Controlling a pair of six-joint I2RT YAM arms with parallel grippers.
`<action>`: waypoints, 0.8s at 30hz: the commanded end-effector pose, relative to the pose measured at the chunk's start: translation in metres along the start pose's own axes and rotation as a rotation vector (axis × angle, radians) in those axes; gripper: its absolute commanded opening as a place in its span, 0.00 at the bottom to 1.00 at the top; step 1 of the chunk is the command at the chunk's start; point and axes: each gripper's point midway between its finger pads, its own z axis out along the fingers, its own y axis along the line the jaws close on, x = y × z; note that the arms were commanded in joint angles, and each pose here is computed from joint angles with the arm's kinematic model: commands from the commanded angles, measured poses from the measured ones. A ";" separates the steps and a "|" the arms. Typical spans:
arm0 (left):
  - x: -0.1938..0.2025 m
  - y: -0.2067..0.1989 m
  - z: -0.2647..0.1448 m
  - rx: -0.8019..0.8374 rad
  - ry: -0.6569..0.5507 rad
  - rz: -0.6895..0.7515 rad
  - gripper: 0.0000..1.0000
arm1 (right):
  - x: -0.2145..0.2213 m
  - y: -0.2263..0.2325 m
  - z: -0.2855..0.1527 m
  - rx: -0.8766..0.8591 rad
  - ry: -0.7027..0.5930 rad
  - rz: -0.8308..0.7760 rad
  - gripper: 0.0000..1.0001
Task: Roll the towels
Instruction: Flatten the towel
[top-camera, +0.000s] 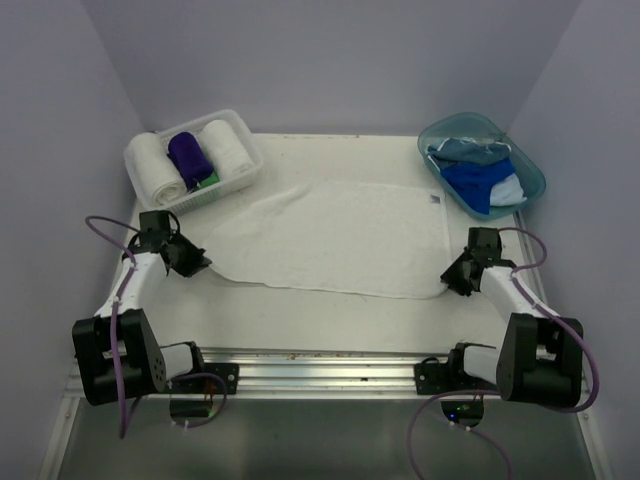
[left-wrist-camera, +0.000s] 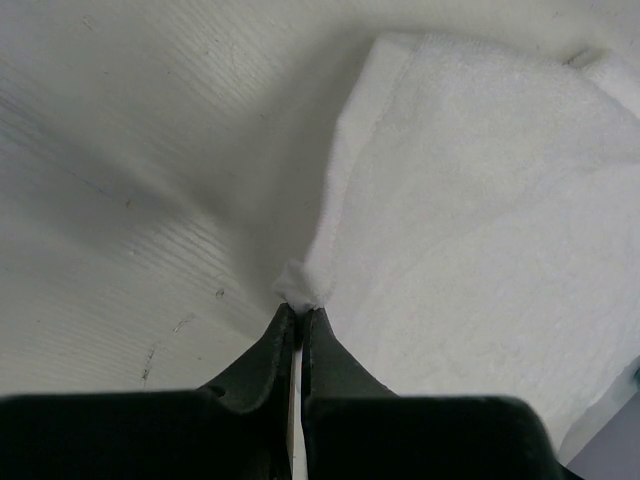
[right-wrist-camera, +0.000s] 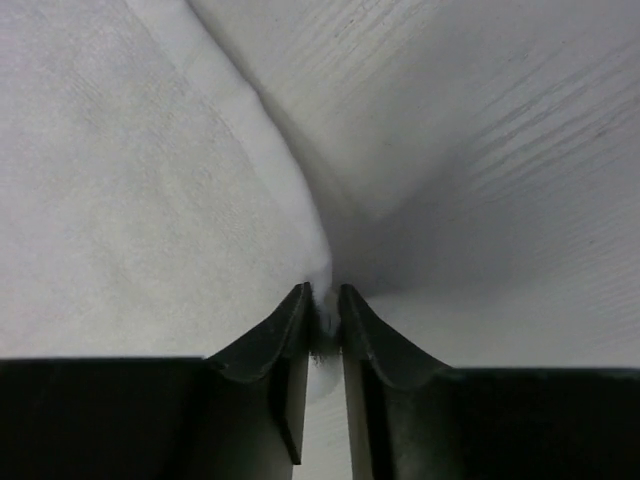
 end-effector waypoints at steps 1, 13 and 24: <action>-0.005 -0.006 -0.005 0.028 -0.008 0.008 0.00 | -0.006 0.016 0.000 -0.075 -0.017 0.021 0.19; -0.080 -0.125 -0.138 0.354 -0.257 0.150 0.00 | -0.134 0.084 -0.161 -0.267 -0.408 0.016 0.00; -0.112 -0.188 -0.332 0.600 -0.667 0.294 0.00 | -0.163 0.098 -0.301 -0.466 -0.661 0.046 0.00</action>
